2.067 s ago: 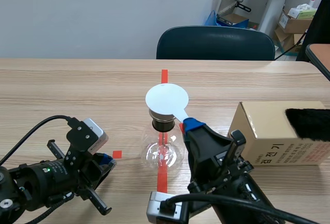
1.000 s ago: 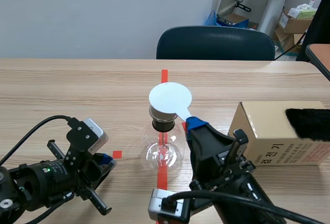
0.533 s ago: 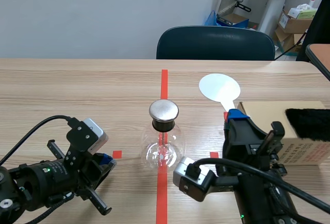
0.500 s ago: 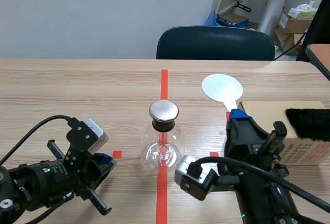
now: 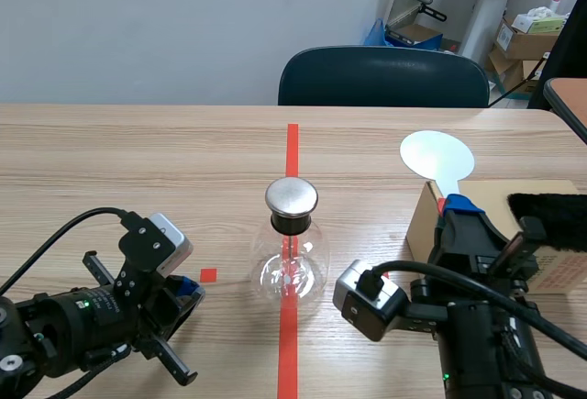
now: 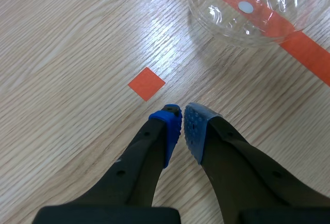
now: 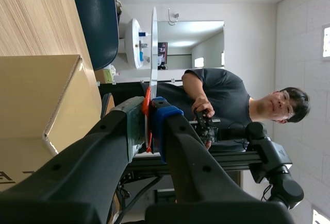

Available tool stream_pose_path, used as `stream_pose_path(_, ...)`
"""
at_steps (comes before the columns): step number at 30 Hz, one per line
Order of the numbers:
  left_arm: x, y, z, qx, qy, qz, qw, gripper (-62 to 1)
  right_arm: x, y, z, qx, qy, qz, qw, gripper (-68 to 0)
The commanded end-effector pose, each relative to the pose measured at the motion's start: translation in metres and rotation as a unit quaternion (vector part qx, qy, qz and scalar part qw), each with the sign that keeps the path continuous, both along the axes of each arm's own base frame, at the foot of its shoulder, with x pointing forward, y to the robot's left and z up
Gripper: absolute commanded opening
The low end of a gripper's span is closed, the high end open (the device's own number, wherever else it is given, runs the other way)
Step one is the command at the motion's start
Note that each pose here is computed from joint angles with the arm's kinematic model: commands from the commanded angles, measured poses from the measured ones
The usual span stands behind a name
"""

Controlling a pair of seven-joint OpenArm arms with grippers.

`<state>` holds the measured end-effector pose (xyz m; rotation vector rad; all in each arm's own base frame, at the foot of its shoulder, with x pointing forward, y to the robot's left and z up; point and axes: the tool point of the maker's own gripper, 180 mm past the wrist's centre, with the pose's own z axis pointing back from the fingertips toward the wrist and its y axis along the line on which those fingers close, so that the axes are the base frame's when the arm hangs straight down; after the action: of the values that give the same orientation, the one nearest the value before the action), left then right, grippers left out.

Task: Do the electroscope experiment

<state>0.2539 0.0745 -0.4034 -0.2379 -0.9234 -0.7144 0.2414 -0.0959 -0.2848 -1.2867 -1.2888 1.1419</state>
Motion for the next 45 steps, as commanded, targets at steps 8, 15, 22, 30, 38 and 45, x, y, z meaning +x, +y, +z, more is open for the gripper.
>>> stream_pose_path(8,0.0054,-0.0067,0.0096,-0.014,-0.013,-0.003,0.9998,-54.3,0.0048,-0.0038,0.0119,0.004,-0.020,-0.005,0.9998,-66.7)
stream_pose_path(15,0.0054,-0.0067,0.0096,-0.014,-0.013,-0.003,0.9998,-54.3,0.0047,-0.0035,0.0119,0.005,-0.020,-0.005,0.9998,-66.7)
stream_pose_path(22,0.0054,-0.0067,0.0096,-0.014,-0.013,-0.003,0.9998,-54.3,0.0047,-0.0035,0.0119,0.005,-0.020,-0.005,0.9998,-66.7)
stream_pose_path(30,0.0055,-0.0067,0.0097,-0.014,-0.013,-0.003,0.9998,-54.3,0.0047,-0.0021,0.0119,0.004,-0.020,-0.001,0.9998,-66.7)
stream_pose_path(38,0.0055,-0.0067,0.0097,-0.014,-0.013,-0.003,0.9998,-54.3,0.0047,0.0009,0.0120,0.003,-0.020,0.008,0.9998,-66.7)
stream_pose_path(45,0.0055,-0.0067,0.0097,-0.014,-0.013,-0.003,0.9998,-54.3,0.0046,0.0019,0.0119,0.003,-0.020,0.010,0.9997,-66.7)
